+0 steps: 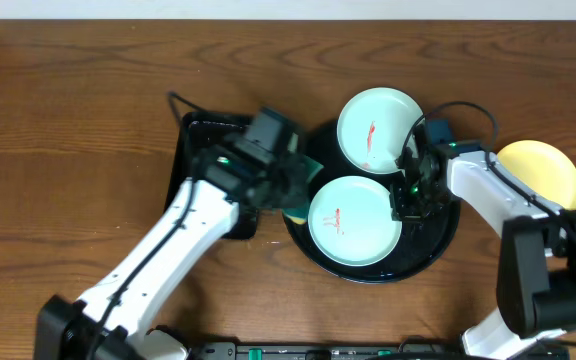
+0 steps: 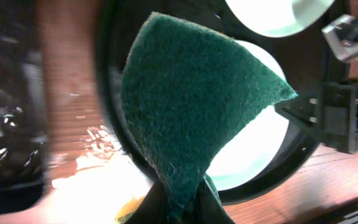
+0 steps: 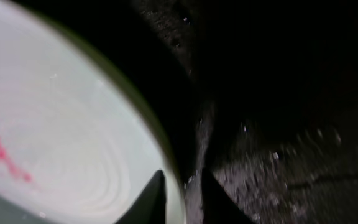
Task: Clean dirty plates on tray and stack at the side
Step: 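Scrub the pale green plate with the sponge in the left gripper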
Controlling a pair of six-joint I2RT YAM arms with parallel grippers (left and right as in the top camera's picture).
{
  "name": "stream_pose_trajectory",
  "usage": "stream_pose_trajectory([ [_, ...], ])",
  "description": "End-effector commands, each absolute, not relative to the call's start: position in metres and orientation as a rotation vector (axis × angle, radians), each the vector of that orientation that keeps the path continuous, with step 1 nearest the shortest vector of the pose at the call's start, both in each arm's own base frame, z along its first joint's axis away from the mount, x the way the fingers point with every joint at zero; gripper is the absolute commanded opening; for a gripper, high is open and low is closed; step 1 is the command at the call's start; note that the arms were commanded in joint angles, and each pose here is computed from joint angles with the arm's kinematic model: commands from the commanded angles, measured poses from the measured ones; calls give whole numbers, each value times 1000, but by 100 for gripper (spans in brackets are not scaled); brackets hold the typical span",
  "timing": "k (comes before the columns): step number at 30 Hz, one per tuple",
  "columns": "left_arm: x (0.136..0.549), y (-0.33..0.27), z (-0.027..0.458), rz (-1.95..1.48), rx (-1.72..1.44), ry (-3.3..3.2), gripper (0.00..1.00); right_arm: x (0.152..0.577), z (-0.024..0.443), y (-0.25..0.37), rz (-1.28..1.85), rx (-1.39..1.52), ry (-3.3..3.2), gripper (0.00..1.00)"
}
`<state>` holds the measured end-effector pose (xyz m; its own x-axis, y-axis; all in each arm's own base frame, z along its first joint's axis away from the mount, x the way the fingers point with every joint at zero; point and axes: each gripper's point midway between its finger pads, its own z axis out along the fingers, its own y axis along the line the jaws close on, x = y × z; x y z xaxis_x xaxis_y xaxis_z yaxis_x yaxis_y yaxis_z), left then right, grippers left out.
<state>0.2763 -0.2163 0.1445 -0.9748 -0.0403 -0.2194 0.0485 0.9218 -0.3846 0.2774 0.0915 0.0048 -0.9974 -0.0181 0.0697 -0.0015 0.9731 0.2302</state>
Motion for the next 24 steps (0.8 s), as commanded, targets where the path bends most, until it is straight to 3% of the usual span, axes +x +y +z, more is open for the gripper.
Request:
stream_pose_trajectory([
  [1,268,-239,117,-598,-98,2933,7,278,-7,94,-369,29,-3027,5],
  [2,268,-252,107,-606,-100,2948,7,277,-9,93,-363,3,-3021,1],
  [15,252,-331,30,-714,-33,3042,7,277,-9,92,-346,-26,-3018,1],
  [19,254,-316,2,-570,-73,3083,7,277,-9,92,-346,-26,-3018,1],
  [24,271,-247,-16,-25,-143,3000,7,276,-9,92,-346,-26,-3016,1],
])
